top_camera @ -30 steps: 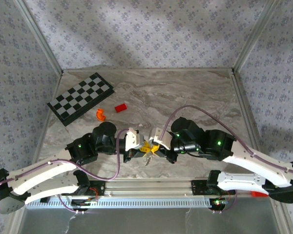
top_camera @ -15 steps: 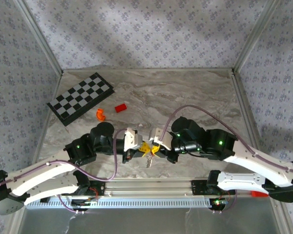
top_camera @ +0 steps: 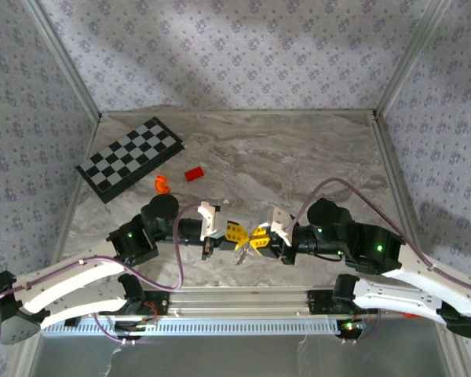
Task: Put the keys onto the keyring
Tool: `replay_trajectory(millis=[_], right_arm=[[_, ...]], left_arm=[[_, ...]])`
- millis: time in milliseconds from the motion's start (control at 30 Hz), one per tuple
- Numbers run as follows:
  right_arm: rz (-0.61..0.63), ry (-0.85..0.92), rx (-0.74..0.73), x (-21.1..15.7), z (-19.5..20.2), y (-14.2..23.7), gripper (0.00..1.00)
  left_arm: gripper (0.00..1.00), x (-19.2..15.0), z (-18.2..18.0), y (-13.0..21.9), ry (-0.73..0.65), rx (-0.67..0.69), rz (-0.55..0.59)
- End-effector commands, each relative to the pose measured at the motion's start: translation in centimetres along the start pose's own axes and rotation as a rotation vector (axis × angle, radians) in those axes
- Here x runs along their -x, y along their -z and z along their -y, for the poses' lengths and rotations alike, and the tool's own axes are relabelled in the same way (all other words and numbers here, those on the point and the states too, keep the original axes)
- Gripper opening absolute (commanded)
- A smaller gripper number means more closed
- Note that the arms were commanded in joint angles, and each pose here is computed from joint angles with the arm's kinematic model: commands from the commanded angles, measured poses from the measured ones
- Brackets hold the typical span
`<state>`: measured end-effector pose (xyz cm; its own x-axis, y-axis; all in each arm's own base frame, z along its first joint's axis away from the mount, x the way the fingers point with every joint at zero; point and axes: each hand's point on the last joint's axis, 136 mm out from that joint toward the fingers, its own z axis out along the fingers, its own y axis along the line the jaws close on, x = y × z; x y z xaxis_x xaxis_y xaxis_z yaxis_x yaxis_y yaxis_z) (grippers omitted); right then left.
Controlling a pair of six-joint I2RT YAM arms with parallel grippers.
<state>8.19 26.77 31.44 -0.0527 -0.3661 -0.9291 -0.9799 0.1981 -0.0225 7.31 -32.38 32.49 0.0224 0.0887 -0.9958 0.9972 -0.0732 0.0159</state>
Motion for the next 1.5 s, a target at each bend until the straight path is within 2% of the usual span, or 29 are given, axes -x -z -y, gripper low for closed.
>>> replay_trajectory(millis=[0,233,500,733,800,867,1033,1167,1333,1467], right_arm=[[0.058,-0.006,-0.006,1.0,0.1,0.2,0.19],[0.111,0.009,-0.005,1.7,0.0,0.9,0.20],[0.133,0.019,0.037,2.0,-0.8,0.9,0.26],[0.136,0.026,0.023,2.0,-0.6,1.0,0.00],[0.131,0.025,0.018,1.9,-0.5,1.0,0.00],[0.115,0.021,0.006,1.7,-0.3,1.0,0.00],[0.001,0.015,-0.042,0.4,0.7,0.5,0.00],[-0.122,0.023,-0.035,-1.0,0.7,-0.4,0.00],[-0.204,0.034,-0.012,-1.8,0.4,-1.0,0.00],[-0.220,0.033,-0.004,-2.0,0.3,-1.2,0.00]], left_arm=[[0.00,2.8,0.9,0.3,-0.041,-0.048,0.101],[0.00,2.6,1.0,0.1,-0.035,-0.063,0.093],[0.00,2.5,1.1,0.1,-0.033,-0.065,0.090],[0.00,2.1,0.9,0.0,-0.027,-0.056,0.072],[0.00,1.8,0.5,0.0,-0.024,-0.035,0.050],[0.00,1.3,0.0,0.1,-0.023,-0.004,0.018],[0.17,-0.4,-1.1,0.4,-0.019,0.069,-0.107],[0.20,-1.5,-1.6,0.4,-0.021,0.086,-0.195],[0.15,-2.1,-1.7,0.2,-0.026,0.067,-0.264],[0.00,-2.2,-1.5,0.0,-0.023,0.052,-0.258]])
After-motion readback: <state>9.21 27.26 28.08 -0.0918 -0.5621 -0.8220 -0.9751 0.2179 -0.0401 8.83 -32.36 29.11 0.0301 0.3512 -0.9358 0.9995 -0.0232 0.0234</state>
